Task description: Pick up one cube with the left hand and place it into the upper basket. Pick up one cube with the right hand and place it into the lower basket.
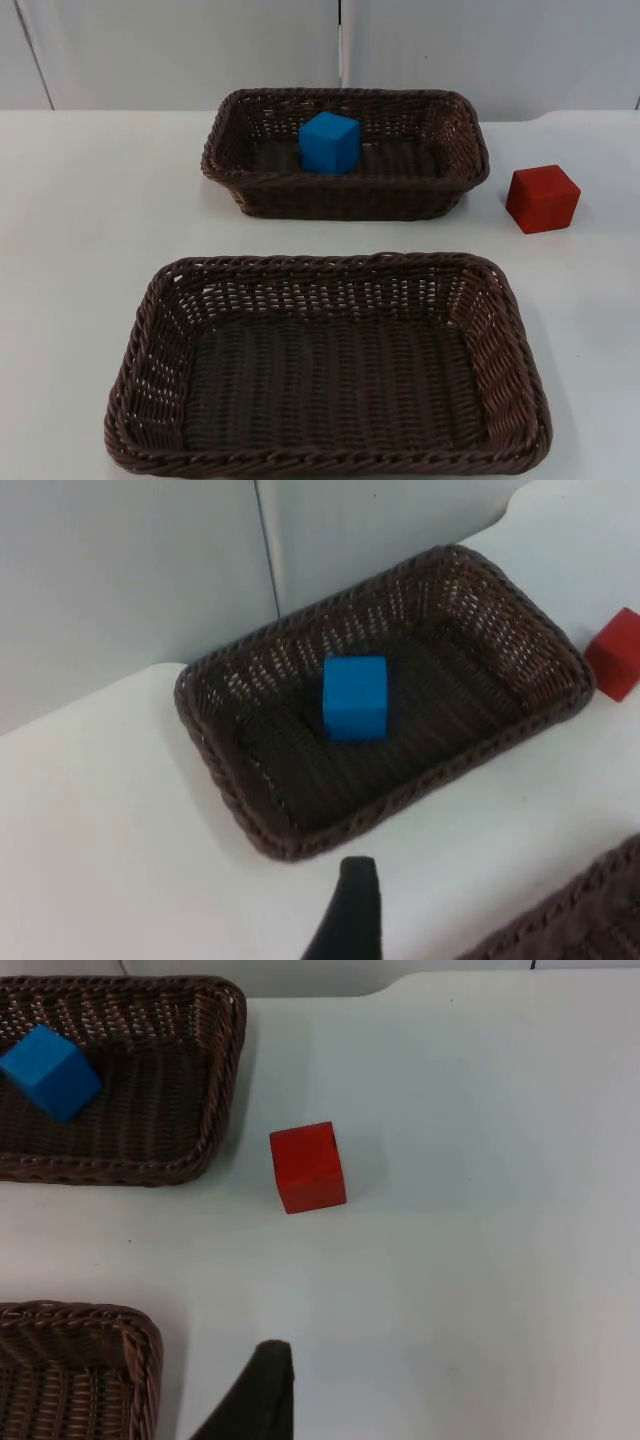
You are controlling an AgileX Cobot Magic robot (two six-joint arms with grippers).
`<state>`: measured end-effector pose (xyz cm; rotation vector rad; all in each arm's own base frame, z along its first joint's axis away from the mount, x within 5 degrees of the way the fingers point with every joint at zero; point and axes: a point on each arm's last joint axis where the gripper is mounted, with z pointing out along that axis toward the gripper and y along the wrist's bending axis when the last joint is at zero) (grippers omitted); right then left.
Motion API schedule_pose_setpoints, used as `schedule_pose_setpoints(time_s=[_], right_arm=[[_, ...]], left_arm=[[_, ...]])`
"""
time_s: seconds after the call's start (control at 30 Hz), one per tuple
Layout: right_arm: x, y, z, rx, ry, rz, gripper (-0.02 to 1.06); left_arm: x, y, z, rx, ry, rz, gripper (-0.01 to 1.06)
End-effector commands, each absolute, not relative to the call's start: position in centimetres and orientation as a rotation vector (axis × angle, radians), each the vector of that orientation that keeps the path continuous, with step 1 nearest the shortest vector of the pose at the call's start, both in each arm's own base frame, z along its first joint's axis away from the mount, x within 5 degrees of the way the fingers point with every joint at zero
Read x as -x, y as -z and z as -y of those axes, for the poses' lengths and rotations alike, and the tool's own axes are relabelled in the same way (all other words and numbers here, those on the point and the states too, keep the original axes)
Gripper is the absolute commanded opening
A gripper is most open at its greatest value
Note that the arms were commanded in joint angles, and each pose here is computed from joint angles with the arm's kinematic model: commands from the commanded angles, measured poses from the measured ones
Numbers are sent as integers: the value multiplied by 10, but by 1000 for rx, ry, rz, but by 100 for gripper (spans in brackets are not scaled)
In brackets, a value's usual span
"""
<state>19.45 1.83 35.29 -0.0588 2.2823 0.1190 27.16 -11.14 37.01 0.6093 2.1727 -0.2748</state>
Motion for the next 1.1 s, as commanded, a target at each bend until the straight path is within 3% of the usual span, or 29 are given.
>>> schedule_pose_setpoints(time_s=[0.0, 0.37, 1.07], right_arm=[[-194, -352, -19, 57, -126, -2283, 105], [-194, -352, -18, 74, -98, -2275, 105], [-196, -355, -17, 74, -91, -2237, 105]], left_arm=[[-246, -370, 102, -581, 276, -2130, 74], [-203, -347, 86, -575, 267, -2133, 74], [-190, -345, 80, -547, 262, -2128, 74]])
